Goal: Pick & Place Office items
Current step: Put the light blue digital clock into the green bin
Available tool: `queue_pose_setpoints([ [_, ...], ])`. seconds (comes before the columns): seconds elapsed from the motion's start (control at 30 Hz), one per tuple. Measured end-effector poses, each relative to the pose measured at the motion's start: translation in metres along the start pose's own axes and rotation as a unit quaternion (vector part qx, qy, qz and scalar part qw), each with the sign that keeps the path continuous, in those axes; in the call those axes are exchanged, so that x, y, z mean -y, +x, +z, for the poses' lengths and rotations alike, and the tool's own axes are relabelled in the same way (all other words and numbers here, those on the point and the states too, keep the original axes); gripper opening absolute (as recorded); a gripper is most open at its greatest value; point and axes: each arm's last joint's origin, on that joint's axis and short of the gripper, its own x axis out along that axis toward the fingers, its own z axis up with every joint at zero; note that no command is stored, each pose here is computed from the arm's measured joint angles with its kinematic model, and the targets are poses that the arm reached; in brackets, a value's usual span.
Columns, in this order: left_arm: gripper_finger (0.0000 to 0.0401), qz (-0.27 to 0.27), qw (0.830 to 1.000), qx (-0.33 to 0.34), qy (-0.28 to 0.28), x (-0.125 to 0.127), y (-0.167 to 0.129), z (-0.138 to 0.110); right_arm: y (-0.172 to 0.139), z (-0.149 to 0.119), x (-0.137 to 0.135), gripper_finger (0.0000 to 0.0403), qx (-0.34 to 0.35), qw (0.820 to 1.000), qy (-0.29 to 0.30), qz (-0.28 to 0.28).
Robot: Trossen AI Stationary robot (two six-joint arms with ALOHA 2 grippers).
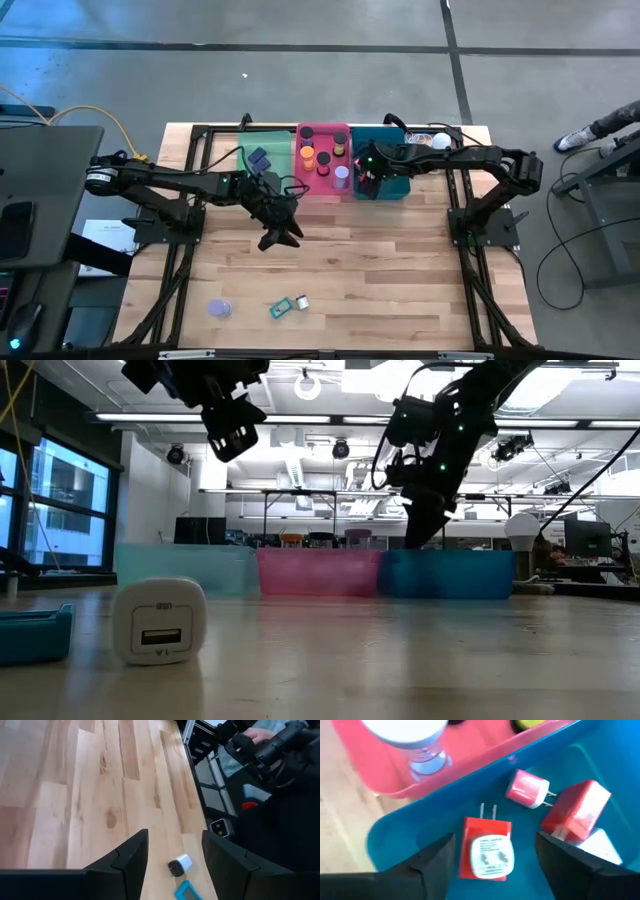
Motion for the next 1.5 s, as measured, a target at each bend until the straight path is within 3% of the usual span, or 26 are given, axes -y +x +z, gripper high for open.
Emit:
queue_pose_setpoints([
  [0.17,0.0179,-0.03,0.999,0.002,-0.018,0.007,-0.007,0.002,-0.002,0.001,0.002,0.0286,0.006,0.998,-0.036,-0.053],
  [0.3,0.0179,-0.03,0.999,0.029,-0.002,0.018,-0.021,0.005,-0.008,0.005,0.007,0.0291,0.033,0.992,-0.02,-0.117],
  [0.4,0.0179,-0.013,0.998,0.057,0.014,0.031,-0.03,0.006,-0.019,0.009,0.006,0.0289,0.07,0.989,-0.011,-0.129],
  [0.57,0.0179,0.012,0.992,0.106,0.074,0.068,-0.046,0.009,-0.044,0.011,-0.004,0.0288,0.118,0.987,-0.002,-0.109],
  [0.7,0.0179,0.066,0.982,0.127,0.12,0.097,-0.054,0.01,-0.06,0.01,-0.019,0.0287,0.143,0.987,-0.007,-0.072],
  [0.93,0.0179,0.218,0.966,0.06,0.128,0.143,-0.056,0.005,-0.074,0.004,-0.051,0.0287,0.163,0.985,-0.052,-0.002],
  [1.03,0.0179,0.259,0.959,0.038,0.112,0.156,-0.05,0.004,-0.077,0.001,-0.061,0.0287,0.169,0.984,-0.055,0.012],
  [1.5,0.018,0.224,0.971,0.0,0.088,0.166,-0.039,0.002,-0.087,-0.008,-0.091,0.0286,0.183,0.979,-0.068,0.055],
])
